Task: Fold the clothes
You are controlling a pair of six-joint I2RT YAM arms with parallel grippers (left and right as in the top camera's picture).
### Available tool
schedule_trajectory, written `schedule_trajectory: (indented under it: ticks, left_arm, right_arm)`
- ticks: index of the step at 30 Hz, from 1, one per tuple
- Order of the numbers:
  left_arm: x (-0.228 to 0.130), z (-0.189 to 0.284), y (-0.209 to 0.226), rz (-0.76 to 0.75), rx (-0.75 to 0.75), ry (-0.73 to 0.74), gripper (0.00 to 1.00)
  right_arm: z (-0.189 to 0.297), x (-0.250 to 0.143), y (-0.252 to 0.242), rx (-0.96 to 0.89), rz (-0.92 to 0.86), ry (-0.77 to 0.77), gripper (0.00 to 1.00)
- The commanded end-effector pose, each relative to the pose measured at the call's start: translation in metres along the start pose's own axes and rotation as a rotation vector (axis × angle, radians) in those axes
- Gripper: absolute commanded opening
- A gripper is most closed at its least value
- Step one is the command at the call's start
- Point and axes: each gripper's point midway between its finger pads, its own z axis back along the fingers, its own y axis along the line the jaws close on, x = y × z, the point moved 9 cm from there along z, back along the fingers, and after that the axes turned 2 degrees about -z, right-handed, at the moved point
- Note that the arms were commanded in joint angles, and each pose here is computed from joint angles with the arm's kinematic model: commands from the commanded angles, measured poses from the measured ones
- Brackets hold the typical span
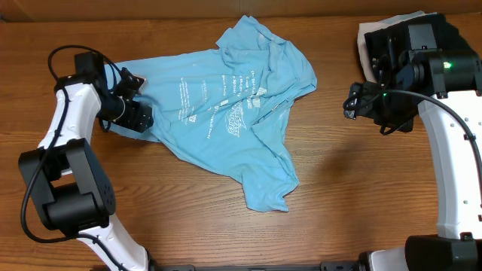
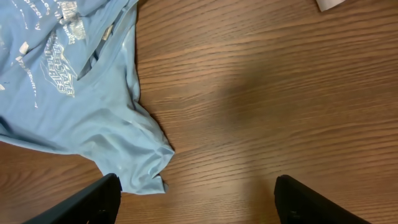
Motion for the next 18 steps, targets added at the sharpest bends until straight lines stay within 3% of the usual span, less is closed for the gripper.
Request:
schedule_trajectory:
  ticks: [1,11,18]
  left_arm:
    - [0.01,0.009,0.006,-0.06,0.022,-0.059,0.82]
    - [0.008,-0.039,0.014,-0.06,-0.023,-0.016,0.67]
    - [0.011,-0.04,0.015,-0.059,-0.026,-0.036,0.62]
  right_arm:
    - [0.0,0.0,0.0,0.006,0.001,-0.002,0.82]
    - [0.0,0.001,0.0,0.006,0.0,-0.003,0.83]
    - [0.0,0.001,0.0,0.007,0.001,-0.004,0.82]
